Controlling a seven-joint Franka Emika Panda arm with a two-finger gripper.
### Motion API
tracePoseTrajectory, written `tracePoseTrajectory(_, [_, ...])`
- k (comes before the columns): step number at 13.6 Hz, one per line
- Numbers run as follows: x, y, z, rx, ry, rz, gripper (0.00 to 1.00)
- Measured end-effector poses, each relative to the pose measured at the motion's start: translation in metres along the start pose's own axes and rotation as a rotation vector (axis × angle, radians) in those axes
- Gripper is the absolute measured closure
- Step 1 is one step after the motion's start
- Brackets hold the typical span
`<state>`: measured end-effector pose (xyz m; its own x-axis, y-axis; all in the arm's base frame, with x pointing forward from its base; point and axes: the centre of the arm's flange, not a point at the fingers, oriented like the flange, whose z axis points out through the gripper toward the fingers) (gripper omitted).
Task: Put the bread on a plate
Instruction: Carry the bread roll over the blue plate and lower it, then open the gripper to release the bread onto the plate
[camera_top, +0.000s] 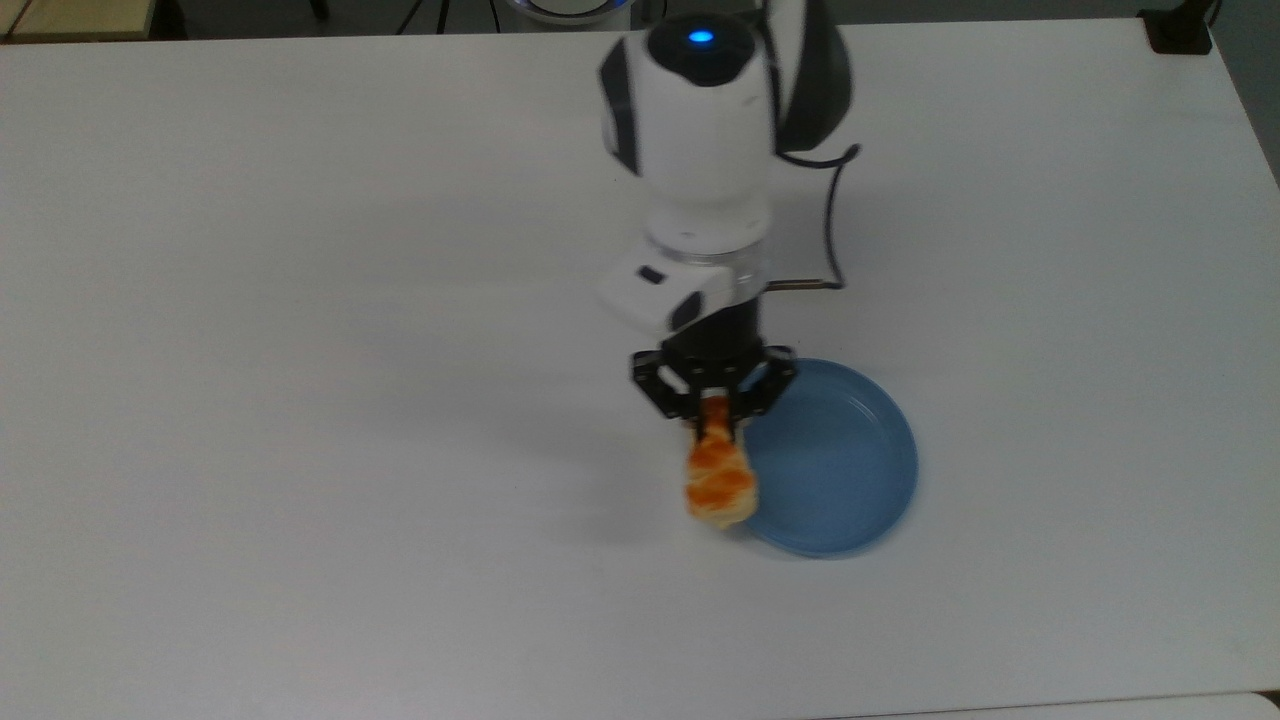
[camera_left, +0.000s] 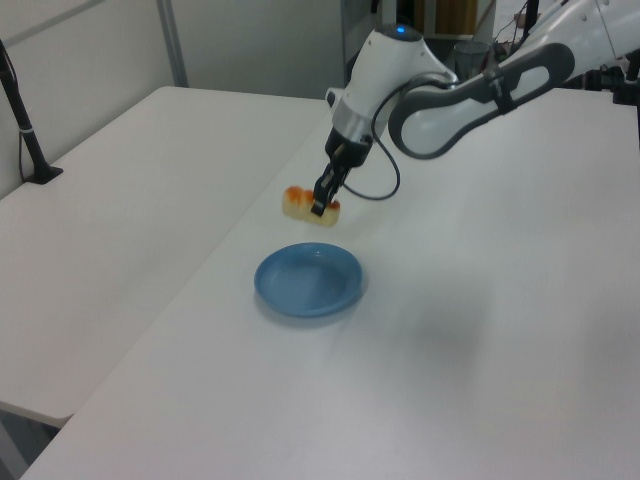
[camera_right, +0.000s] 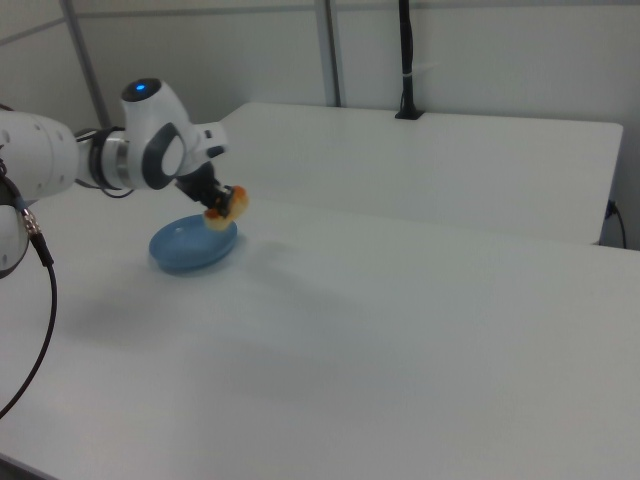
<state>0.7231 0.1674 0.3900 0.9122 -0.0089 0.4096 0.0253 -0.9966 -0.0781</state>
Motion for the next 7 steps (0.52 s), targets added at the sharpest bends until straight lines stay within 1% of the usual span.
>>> tracePoseTrajectory(3, [-0.025,-0.067,0.009,0.033,-0.029,-0.029,0.71])
tracePoseTrajectory(4, [-0.032,-0.081,0.015,0.038,-0.04,-0.034,0.7])
tracePoseTrajectory(5, [-0.038,-0.087,0.023,0.031,-0.052,-0.041,0.69])
tracePoseTrajectory(6, [-0.042,-0.086,0.032,0.02,-0.062,-0.043,0.62])
tracePoseTrajectory(7, [-0.044,-0.083,0.04,0.01,-0.07,-0.039,0.48])
